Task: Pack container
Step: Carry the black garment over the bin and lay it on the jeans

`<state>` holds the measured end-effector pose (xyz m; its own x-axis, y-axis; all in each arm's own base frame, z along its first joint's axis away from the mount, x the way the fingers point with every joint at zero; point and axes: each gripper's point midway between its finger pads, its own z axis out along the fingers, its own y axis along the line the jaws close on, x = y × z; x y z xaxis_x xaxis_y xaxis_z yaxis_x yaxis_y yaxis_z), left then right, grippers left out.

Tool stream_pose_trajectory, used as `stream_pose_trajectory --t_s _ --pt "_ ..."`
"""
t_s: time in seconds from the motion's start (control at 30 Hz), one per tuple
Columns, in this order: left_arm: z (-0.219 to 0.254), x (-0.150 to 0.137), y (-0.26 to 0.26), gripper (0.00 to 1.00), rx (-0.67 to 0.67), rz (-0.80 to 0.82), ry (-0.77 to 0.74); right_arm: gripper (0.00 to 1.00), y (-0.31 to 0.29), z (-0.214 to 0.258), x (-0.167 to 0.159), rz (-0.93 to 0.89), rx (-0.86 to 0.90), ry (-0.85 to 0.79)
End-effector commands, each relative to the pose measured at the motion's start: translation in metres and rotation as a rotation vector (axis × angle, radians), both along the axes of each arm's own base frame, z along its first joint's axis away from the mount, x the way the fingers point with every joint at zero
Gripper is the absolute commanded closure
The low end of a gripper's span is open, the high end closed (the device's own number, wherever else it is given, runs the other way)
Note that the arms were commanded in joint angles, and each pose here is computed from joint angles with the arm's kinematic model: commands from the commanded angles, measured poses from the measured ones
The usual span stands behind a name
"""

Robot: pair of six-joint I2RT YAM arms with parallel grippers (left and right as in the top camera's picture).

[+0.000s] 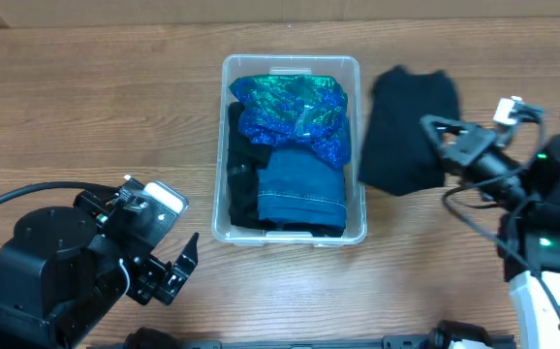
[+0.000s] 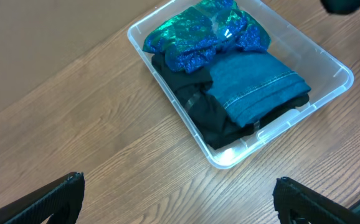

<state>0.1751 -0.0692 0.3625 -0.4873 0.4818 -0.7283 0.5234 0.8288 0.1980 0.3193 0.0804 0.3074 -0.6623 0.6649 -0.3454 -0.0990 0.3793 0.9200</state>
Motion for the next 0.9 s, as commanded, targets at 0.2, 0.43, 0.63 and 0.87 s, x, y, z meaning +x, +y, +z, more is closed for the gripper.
stream_pose_trajectory --t_s 0.2,0.43,0.63,0.87 --pt "0.001 0.001 0.002 0.0 -0.007 0.021 0.0 0.96 0.137 -0.033 -0.032 0.607 -0.136 -0.14" --pt "0.0 0.001 0.002 0.0 -0.007 0.021 0.0 0.96 0.175 -0.115 -0.035 0.876 -0.515 -0.041" --pt "0.0 0.001 0.002 0.0 -0.007 0.021 0.0 0.96 0.184 -0.107 -0.027 0.929 -0.634 -0.194" --pt "0.0 0.001 0.002 0.0 -0.007 0.021 0.0 0.96 0.19 -0.103 -0.031 1.042 -0.697 -0.445"
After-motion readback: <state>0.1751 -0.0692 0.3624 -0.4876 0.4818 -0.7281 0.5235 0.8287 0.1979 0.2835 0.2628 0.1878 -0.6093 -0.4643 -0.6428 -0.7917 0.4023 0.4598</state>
